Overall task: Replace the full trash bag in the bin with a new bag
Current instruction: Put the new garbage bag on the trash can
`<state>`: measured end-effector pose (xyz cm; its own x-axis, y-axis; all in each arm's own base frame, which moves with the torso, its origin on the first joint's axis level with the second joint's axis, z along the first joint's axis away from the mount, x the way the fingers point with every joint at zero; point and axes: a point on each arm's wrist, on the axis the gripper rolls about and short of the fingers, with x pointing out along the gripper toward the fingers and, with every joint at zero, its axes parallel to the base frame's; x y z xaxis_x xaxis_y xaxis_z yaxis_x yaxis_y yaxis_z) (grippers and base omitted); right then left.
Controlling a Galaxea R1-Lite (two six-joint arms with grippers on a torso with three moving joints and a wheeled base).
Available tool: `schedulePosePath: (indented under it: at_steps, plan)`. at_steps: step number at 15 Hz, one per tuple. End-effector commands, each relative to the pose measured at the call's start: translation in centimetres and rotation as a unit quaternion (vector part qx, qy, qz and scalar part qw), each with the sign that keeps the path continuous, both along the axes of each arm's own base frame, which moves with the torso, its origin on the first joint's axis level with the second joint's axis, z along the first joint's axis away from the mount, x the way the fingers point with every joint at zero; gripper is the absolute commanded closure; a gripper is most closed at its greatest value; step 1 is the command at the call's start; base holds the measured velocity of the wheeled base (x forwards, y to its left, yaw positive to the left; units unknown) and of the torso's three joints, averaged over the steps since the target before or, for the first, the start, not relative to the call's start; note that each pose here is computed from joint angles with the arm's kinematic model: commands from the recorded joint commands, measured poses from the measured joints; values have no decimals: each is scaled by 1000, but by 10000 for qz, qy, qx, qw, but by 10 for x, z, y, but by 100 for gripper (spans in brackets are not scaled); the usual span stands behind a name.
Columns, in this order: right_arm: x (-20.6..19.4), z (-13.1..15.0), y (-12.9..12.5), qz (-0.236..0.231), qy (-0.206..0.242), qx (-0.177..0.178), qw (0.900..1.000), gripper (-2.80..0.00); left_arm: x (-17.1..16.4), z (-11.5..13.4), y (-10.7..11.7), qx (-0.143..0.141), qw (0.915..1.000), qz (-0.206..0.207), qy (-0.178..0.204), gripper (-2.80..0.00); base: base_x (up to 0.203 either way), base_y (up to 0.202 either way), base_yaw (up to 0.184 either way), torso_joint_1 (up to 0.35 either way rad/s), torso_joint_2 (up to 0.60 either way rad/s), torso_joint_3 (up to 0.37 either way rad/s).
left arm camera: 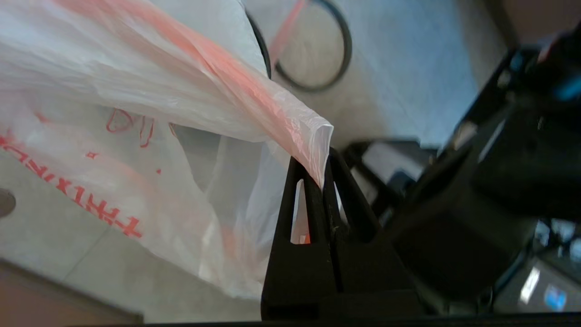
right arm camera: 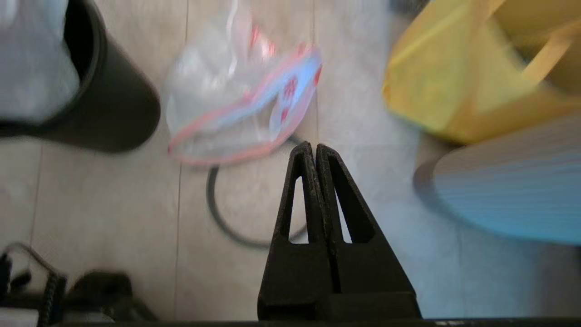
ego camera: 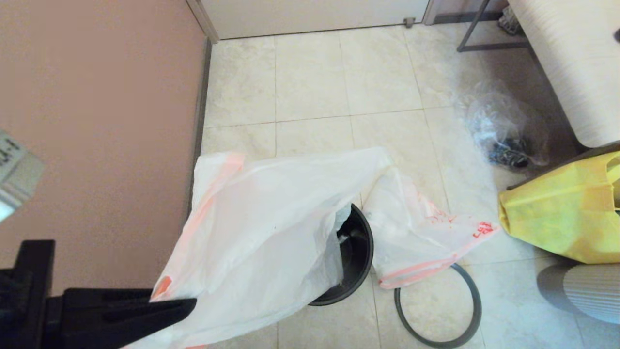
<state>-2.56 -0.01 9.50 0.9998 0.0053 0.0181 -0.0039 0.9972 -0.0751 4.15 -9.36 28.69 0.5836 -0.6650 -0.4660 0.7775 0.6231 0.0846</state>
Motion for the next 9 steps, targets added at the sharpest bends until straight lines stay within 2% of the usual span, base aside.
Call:
schedulePosePath:
  at_steps: [1, 3, 5, 7, 9]
  plan:
    - [3, 21, 0, -64, 53, -16, 10000, 0, -5, -1, 10, 39, 9999, 4, 105, 0, 0, 0, 0, 0, 0, 0]
    - [18, 44, -1, -149, 461, -110, 9988, 0, -8, 1, 17, 66, 9994, -52, 322, 0, 0, 0, 0, 0, 0, 0]
    - [42, 71, -1, -156, 867, -180, 9959, 0, -12, 8, 23, -62, 9979, -235, 604, 0, 0, 0, 0, 0, 0, 0]
    - [82, 93, 1, 15, 1378, -188, 9903, 0, -13, 10, 23, -29, 9965, -366, 746, 0, 0, 0, 0, 0, 0, 0]
    - [136, 109, 7, 353, 1576, -30, 9869, 0, -12, 8, 16, 85, 9952, -468, 852, 0, 0, 0, 0, 0, 0, 0]
